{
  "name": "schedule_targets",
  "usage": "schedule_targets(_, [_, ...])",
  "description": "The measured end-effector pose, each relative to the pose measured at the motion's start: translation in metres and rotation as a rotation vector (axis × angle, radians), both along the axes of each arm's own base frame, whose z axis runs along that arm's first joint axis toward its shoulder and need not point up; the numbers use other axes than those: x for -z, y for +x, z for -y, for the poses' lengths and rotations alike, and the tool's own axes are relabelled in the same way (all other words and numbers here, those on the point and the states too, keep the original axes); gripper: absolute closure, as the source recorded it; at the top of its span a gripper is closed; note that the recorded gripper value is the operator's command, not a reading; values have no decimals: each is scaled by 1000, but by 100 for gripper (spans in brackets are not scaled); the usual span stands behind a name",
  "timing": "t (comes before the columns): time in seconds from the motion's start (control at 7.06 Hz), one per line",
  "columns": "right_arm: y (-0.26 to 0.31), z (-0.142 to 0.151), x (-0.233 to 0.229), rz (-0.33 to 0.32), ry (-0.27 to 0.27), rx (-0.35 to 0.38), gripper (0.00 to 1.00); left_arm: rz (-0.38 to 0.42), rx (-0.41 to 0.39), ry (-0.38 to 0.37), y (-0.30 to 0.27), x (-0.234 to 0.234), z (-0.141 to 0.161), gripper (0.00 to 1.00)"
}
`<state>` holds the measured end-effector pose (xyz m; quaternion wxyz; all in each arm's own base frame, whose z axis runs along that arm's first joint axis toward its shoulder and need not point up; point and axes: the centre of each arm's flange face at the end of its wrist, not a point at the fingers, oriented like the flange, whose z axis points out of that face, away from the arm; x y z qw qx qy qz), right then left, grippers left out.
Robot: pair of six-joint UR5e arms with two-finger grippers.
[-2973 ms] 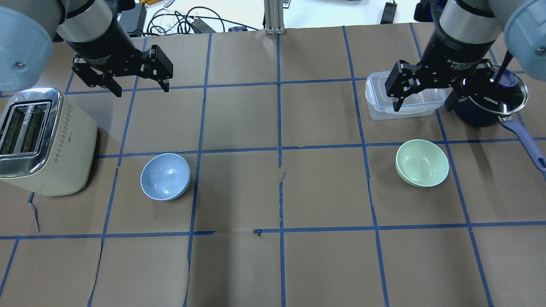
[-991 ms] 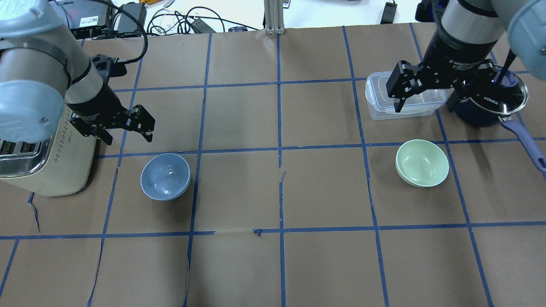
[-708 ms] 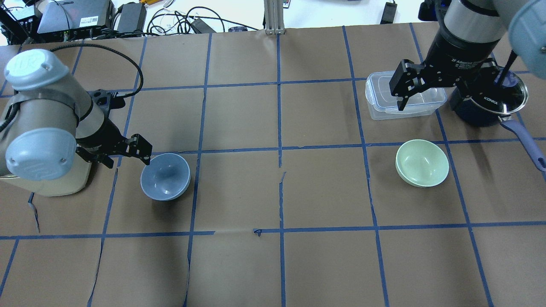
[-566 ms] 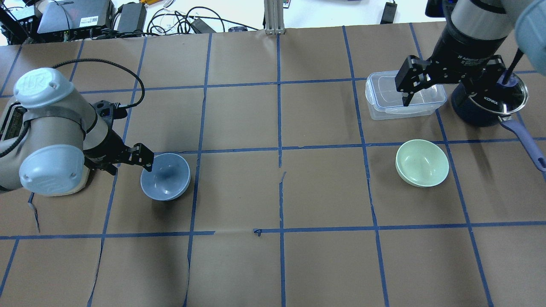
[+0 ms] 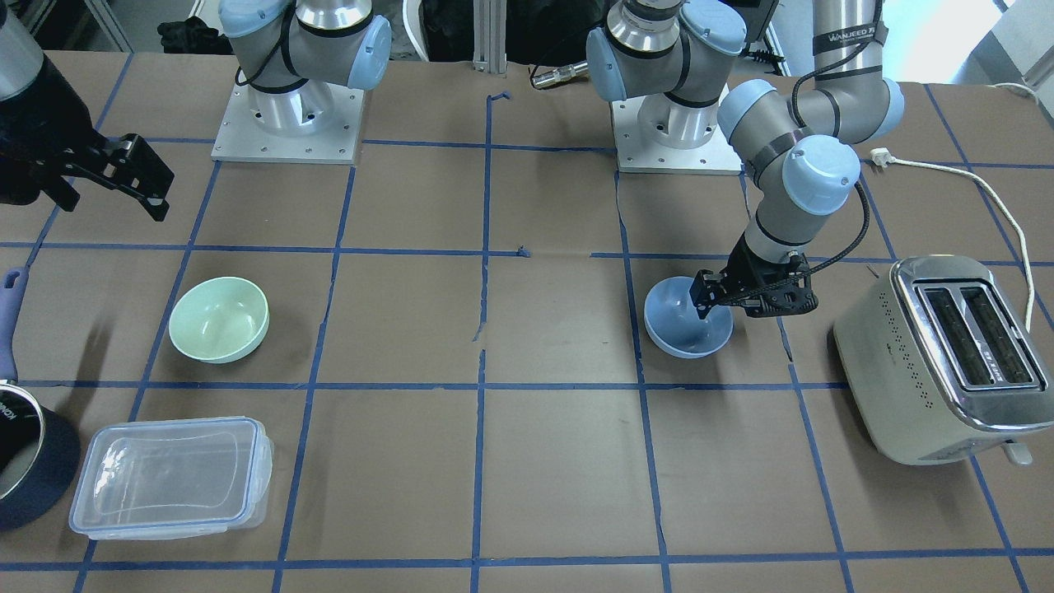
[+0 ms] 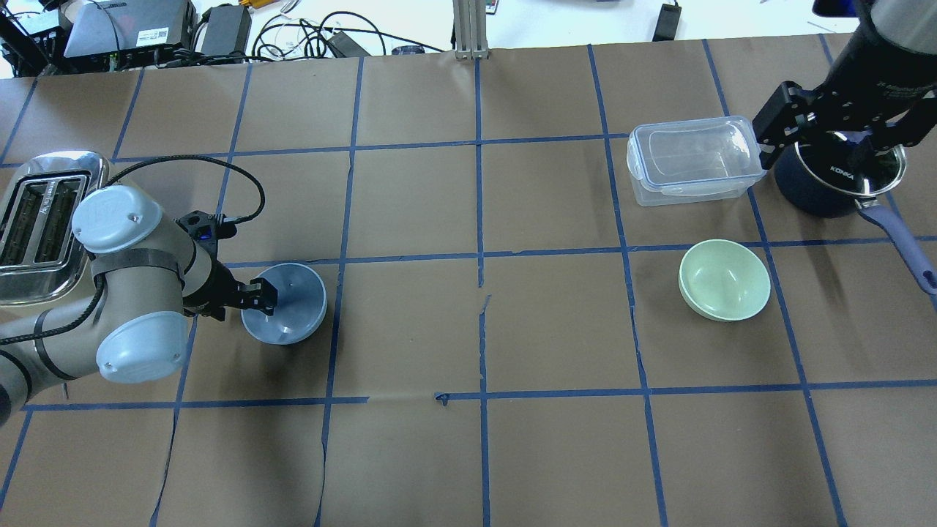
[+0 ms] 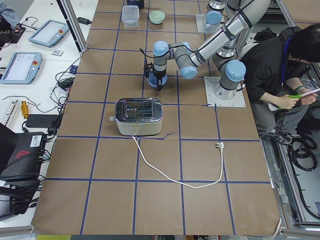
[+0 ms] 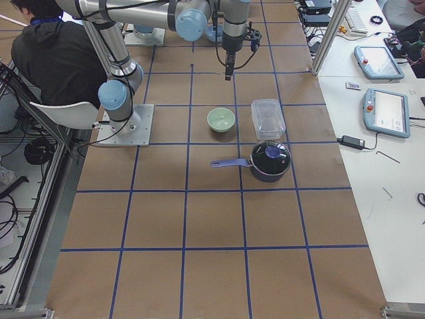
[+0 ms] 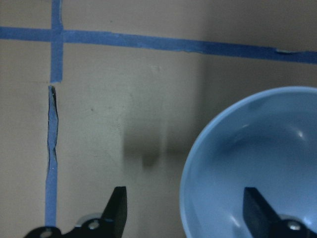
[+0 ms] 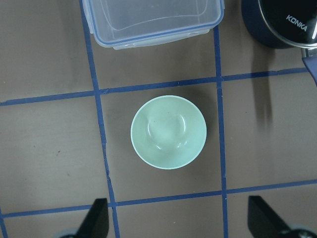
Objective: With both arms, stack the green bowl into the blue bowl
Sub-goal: 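Carry the blue bowl centerward with the left gripper while the right descends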
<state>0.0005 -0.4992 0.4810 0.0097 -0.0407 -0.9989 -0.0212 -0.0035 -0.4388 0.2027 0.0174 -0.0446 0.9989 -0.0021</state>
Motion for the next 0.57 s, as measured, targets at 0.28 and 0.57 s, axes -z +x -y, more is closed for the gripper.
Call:
schedule_targets(0.28, [-39,8,36,28,59,-29,0,0,0,-5,0,1,-1,100])
schedule_targets(0.57, [-80,3,100,58,107,34,0,12,5,-36,0,-11,3,100])
